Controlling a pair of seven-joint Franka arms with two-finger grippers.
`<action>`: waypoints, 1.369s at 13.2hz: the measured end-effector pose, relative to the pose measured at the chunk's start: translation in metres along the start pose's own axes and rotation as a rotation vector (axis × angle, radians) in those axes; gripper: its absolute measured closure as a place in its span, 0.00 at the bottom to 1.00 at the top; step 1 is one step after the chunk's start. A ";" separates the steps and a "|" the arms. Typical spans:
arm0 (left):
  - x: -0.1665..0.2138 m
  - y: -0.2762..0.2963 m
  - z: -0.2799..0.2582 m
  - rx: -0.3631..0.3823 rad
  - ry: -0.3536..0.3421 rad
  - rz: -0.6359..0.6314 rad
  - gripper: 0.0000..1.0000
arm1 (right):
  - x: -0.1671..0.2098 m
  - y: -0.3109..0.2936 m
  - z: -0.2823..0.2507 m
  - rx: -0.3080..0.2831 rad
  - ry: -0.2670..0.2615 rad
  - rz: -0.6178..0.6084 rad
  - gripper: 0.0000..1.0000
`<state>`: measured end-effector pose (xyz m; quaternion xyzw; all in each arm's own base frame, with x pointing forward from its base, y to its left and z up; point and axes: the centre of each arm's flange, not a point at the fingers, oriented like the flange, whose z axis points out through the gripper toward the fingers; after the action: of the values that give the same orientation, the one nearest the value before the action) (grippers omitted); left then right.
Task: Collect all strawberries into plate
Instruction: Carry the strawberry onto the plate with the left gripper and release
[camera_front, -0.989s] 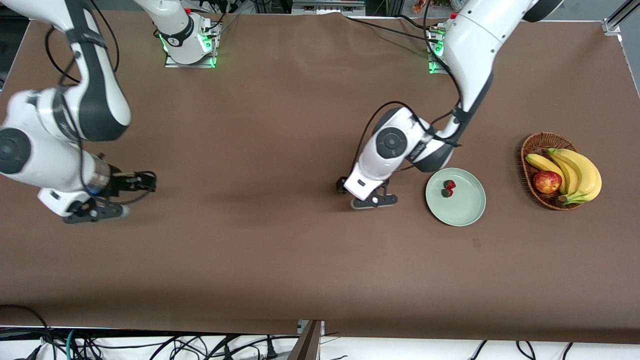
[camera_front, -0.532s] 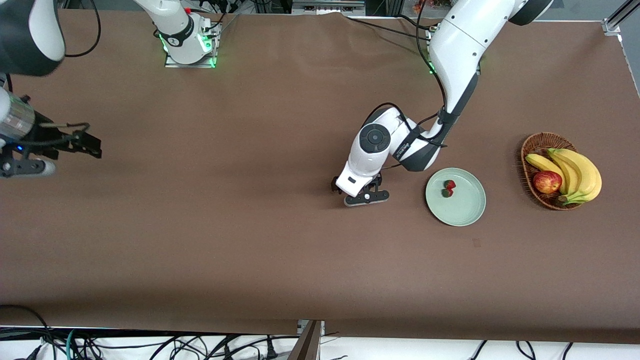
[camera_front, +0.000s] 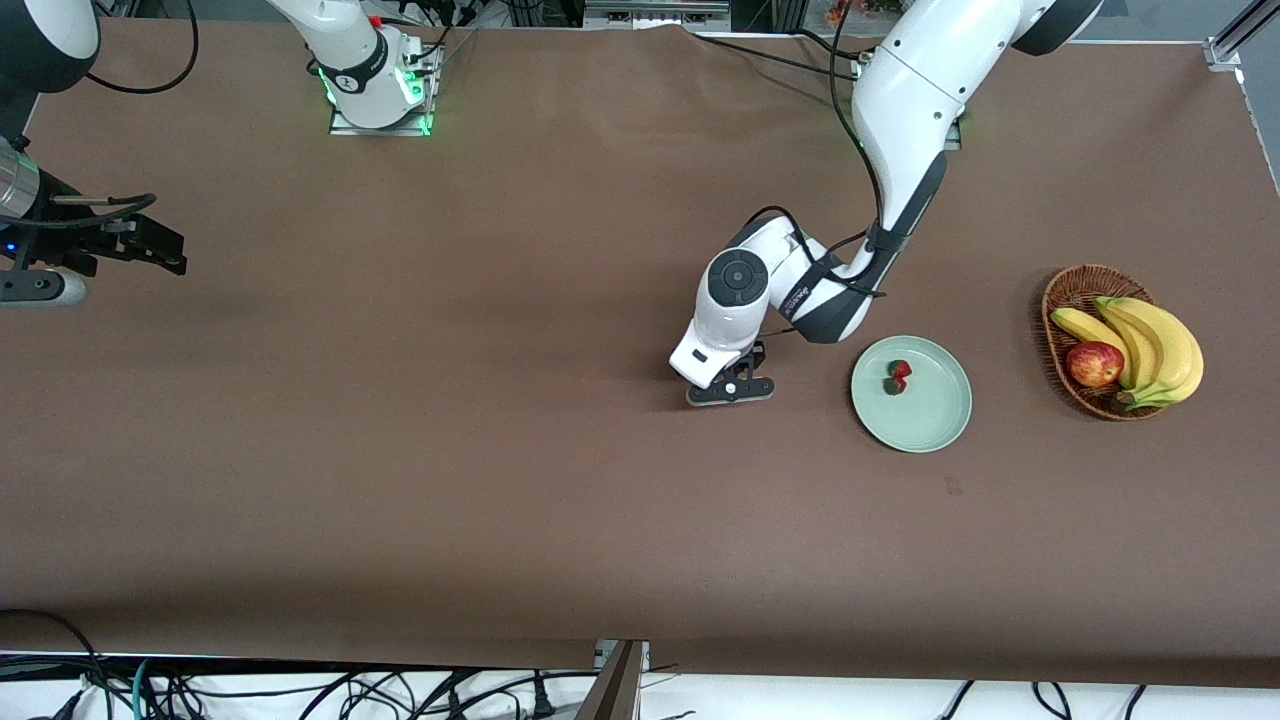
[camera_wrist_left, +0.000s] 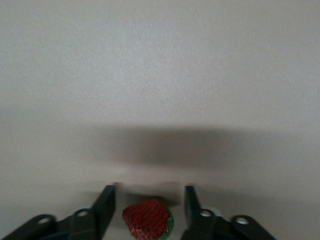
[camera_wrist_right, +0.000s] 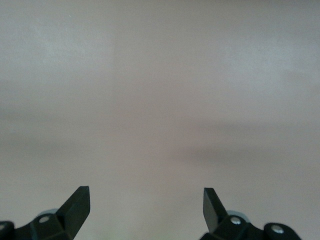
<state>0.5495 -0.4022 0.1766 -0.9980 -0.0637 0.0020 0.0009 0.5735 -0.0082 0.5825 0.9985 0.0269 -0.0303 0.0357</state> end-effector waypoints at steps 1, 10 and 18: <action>-0.001 0.000 0.002 0.002 -0.003 0.001 0.53 | -0.007 0.004 -0.012 -0.001 0.022 0.007 0.00; 0.061 -0.058 -0.056 0.071 -0.016 0.072 0.67 | -0.031 0.018 -0.023 0.036 -0.033 0.042 0.00; 0.141 -0.238 -0.070 0.108 -0.151 0.380 0.60 | -0.025 0.027 -0.006 0.039 -0.069 0.057 0.00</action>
<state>0.6589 -0.1481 0.2465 -0.9876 0.1258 0.0801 0.0490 0.5508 -0.0358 0.5918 0.9978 -0.0033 -0.0644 0.0178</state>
